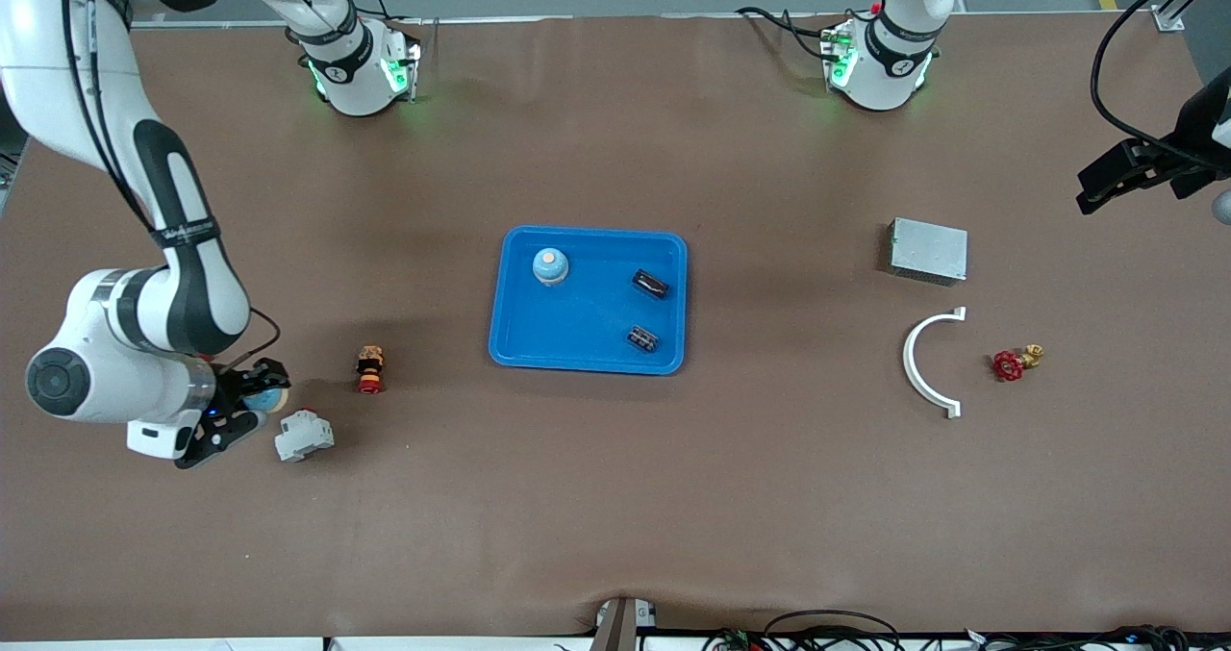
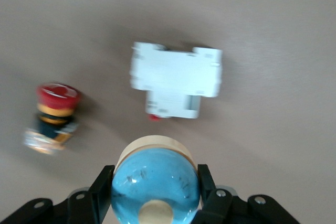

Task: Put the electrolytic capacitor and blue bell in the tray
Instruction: 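Lift the blue bell with the right gripper and carry it toward the tray, then lower the bell into the tray beside the first bell and open the right gripper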

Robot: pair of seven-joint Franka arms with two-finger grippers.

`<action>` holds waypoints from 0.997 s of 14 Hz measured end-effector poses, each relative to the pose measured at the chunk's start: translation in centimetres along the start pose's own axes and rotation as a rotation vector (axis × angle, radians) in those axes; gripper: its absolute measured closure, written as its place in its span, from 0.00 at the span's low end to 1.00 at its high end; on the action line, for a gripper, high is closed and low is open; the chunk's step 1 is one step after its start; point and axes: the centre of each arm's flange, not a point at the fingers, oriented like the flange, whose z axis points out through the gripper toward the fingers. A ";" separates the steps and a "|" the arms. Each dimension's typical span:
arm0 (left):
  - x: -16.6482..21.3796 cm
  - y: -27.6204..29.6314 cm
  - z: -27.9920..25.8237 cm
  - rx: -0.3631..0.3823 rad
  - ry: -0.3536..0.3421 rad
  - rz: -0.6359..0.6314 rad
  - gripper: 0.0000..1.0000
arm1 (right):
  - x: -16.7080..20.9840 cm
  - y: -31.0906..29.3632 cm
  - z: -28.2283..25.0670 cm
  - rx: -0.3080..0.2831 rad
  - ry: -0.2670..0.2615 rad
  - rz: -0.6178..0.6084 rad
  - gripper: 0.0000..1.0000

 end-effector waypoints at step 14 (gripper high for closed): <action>-0.1 0.4 0.0 -0.007 -0.001 0.007 0.00 | 8.7 -30.3 -0.2 0.029 0.028 0.458 0.32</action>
